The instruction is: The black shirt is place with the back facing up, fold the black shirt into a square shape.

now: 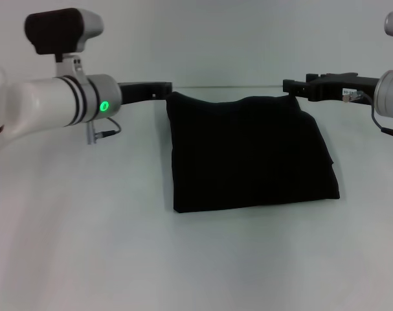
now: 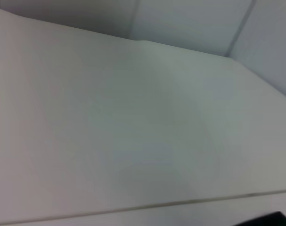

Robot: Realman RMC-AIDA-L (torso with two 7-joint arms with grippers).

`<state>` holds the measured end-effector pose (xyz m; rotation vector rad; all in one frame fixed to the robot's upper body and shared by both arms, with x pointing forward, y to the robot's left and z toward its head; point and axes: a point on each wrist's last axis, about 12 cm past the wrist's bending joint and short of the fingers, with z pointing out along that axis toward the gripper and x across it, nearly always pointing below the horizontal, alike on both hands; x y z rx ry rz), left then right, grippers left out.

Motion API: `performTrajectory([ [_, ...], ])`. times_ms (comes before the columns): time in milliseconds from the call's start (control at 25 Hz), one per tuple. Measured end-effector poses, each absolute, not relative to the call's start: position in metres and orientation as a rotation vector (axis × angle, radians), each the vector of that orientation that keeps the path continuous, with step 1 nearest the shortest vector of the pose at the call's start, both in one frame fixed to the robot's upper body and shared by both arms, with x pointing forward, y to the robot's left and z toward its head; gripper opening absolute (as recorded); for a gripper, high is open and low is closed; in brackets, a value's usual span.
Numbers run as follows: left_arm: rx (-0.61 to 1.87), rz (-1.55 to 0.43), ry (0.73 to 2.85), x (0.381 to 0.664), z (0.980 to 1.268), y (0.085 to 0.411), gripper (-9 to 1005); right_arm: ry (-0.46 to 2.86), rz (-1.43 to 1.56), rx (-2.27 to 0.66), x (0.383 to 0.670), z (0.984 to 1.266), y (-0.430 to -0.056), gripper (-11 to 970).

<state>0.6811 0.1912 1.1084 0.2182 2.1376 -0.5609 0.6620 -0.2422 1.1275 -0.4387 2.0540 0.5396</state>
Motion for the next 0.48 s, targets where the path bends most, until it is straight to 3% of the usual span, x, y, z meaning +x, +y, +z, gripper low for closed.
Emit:
performTrajectory([
  [120,0.219,-0.536,2.114,0.680,1.111,0.206,150,2.016,0.546,-0.447,0.662,1.130,-0.241,626],
  [320,0.317,-0.612,2.032,0.662,1.124,0.226,370,1.945,0.559,-0.426,0.664,1.136,-0.247,626],
  [480,0.415,-0.712,1.978,0.638,1.130,0.236,470,1.888,0.576,-0.469,0.658,1.141,-0.253,632],
])
